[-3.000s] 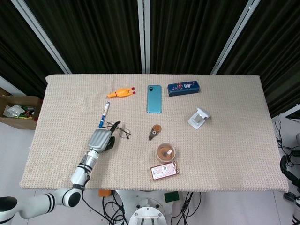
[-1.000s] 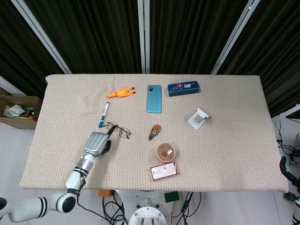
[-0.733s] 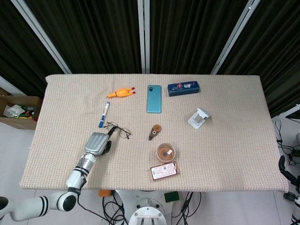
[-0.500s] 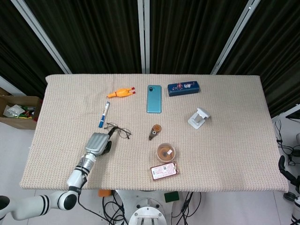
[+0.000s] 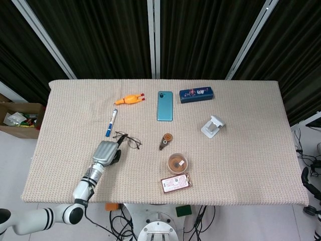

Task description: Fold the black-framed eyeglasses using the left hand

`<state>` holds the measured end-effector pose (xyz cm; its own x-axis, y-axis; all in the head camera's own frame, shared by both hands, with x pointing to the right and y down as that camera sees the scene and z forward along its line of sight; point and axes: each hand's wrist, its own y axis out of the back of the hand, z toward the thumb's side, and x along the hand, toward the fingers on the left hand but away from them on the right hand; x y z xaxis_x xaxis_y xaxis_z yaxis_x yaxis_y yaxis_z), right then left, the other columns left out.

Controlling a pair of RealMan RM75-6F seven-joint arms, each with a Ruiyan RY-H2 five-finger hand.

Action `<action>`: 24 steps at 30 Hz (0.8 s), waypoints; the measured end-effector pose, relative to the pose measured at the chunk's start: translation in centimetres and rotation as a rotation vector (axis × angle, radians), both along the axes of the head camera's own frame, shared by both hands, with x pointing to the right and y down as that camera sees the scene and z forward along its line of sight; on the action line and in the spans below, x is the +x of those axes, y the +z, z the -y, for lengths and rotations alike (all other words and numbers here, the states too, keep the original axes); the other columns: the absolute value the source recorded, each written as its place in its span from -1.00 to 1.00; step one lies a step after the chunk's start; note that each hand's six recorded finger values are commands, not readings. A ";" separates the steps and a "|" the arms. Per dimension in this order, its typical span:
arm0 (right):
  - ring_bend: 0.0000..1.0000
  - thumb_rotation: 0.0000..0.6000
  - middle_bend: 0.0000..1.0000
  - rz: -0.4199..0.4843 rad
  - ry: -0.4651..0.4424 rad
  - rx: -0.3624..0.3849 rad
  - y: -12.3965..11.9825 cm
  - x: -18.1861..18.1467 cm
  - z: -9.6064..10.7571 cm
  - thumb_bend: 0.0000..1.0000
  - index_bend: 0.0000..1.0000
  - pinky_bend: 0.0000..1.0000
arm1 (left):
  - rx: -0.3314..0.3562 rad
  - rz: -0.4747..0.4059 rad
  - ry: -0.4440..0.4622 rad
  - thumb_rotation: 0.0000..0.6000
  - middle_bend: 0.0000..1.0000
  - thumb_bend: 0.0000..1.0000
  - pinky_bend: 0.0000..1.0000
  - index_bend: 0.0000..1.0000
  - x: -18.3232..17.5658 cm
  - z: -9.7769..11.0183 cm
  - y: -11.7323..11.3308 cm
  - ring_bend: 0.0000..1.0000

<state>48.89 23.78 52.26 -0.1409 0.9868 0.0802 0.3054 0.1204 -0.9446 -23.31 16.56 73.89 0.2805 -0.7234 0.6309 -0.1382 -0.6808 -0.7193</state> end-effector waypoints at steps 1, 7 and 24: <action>-1.00 1.00 -1.00 0.000 0.001 -0.001 0.0 0.1 0.0 -0.06 -1.00 -1.00 | 0.016 -0.006 -0.004 1.00 0.88 0.25 0.91 -0.82 0.0 0.2 -0.4 0.83; -1.00 1.00 -1.00 -0.007 0.011 -0.023 0.5 0.5 -0.6 -0.06 -1.00 -1.00 | 0.196 -0.046 -0.040 1.00 0.41 -0.41 0.67 -0.79 -1.2 1.1 -4.6 0.41; -1.00 0.92 -1.00 -0.182 0.207 -0.409 4.3 6.8 -7.7 -0.31 -1.00 -1.00 | 0.274 0.117 -0.159 -1.00 -1.00 -0.93 -0.62 -0.78 -14.8 -11.5 -10.7 -1.00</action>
<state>55.67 31.46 56.61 -0.3572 0.8952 -0.2666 0.1403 -0.2308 -0.9628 -38.13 28.01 63.17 0.0880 -0.8993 0.4283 -0.1329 -0.4368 -0.8897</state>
